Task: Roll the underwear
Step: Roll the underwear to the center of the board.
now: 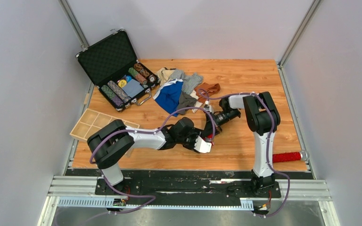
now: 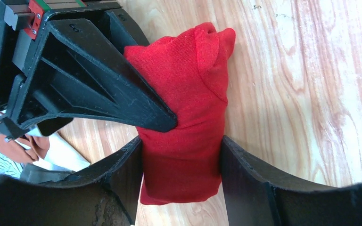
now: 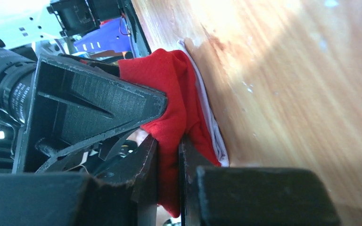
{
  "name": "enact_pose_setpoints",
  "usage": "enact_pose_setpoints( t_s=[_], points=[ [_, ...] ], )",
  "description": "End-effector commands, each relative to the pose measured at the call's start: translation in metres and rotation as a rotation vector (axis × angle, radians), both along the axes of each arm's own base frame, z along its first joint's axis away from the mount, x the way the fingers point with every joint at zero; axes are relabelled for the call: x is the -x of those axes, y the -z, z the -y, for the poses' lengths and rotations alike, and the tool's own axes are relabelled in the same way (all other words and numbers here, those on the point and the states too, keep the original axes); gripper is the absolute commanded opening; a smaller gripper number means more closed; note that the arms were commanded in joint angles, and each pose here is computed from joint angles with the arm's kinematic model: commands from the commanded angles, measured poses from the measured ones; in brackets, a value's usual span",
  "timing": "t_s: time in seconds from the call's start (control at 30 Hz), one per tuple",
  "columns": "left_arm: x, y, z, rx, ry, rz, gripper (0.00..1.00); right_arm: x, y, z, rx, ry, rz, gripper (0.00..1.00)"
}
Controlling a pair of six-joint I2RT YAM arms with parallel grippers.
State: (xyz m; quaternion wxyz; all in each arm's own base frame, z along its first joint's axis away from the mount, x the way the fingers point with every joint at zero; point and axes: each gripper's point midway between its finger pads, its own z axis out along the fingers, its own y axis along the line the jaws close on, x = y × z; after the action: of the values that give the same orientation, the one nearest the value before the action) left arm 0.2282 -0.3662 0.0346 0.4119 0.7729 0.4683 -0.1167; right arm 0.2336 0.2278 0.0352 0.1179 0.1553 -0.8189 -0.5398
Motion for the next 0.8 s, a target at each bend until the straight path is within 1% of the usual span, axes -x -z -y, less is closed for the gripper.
enact_pose_setpoints(
  t_s=[0.0,0.07,0.1,0.13,0.27,0.3,0.33,0.37,0.4,0.47,0.53,0.57,0.6,0.63,0.67,0.7,0.73,0.77],
  points=[
    [-0.004,0.005,0.017,0.009,0.035,0.018,0.65,0.009,0.071,0.036,0.262,-0.113,0.052,0.02],
    [-0.004,0.020,0.016,-0.040,0.057,0.019,0.64,0.011,0.072,0.037,0.260,-0.114,0.030,0.03],
    [-0.005,0.022,0.016,-0.054,0.066,0.023,0.63,0.012,0.073,0.037,0.259,-0.114,0.017,0.04],
    [-0.002,0.033,0.011,-0.098,0.096,0.018,0.61,0.014,0.073,0.037,0.257,-0.115,0.005,0.05],
    [0.003,0.054,0.005,-0.198,0.164,0.002,0.47,0.014,0.073,0.036,0.253,-0.116,-0.011,0.10],
    [0.005,0.057,0.004,-0.234,0.176,-0.026,0.39,0.013,0.074,0.036,0.256,-0.114,-0.019,0.12],
    [0.006,0.063,0.001,-0.265,0.187,-0.042,0.33,0.013,0.075,0.036,0.259,-0.114,-0.027,0.15],
    [0.006,0.062,0.001,-0.294,0.191,-0.061,0.23,0.013,0.076,0.036,0.264,-0.111,-0.041,0.20],
    [0.006,0.067,-0.001,-0.316,0.193,-0.076,0.18,0.012,0.076,0.036,0.263,-0.108,-0.046,0.25],
    [0.006,0.065,0.002,-0.338,0.209,-0.097,0.04,0.009,0.075,0.036,0.260,-0.099,-0.044,0.49],
    [0.010,0.066,-0.003,-0.359,0.223,-0.133,0.00,-0.001,0.067,0.035,0.243,-0.077,-0.020,0.70],
    [0.015,0.066,-0.006,-0.372,0.235,-0.164,0.00,-0.010,0.061,0.035,0.236,-0.058,0.001,0.82],
    [0.014,0.065,-0.006,-0.376,0.240,-0.174,0.00,-0.022,0.051,0.036,0.225,-0.033,0.032,0.96],
    [0.022,0.065,-0.012,-0.398,0.254,-0.213,0.00,-0.035,0.039,0.036,0.211,-0.009,0.069,1.00],
    [0.021,0.063,-0.011,-0.400,0.257,-0.227,0.00,-0.050,0.025,0.039,0.198,0.019,0.118,1.00],
    [0.029,0.064,-0.017,-0.423,0.264,-0.274,0.00,-0.067,0.009,0.042,0.188,0.043,0.182,1.00],
    [0.027,0.061,-0.014,-0.423,0.260,-0.290,0.00,-0.081,-0.008,0.047,0.179,0.067,0.250,1.00],
    [0.033,0.062,-0.020,-0.445,0.262,-0.329,0.00,-0.096,-0.026,0.053,0.170,0.088,0.330,1.00]
  ],
)
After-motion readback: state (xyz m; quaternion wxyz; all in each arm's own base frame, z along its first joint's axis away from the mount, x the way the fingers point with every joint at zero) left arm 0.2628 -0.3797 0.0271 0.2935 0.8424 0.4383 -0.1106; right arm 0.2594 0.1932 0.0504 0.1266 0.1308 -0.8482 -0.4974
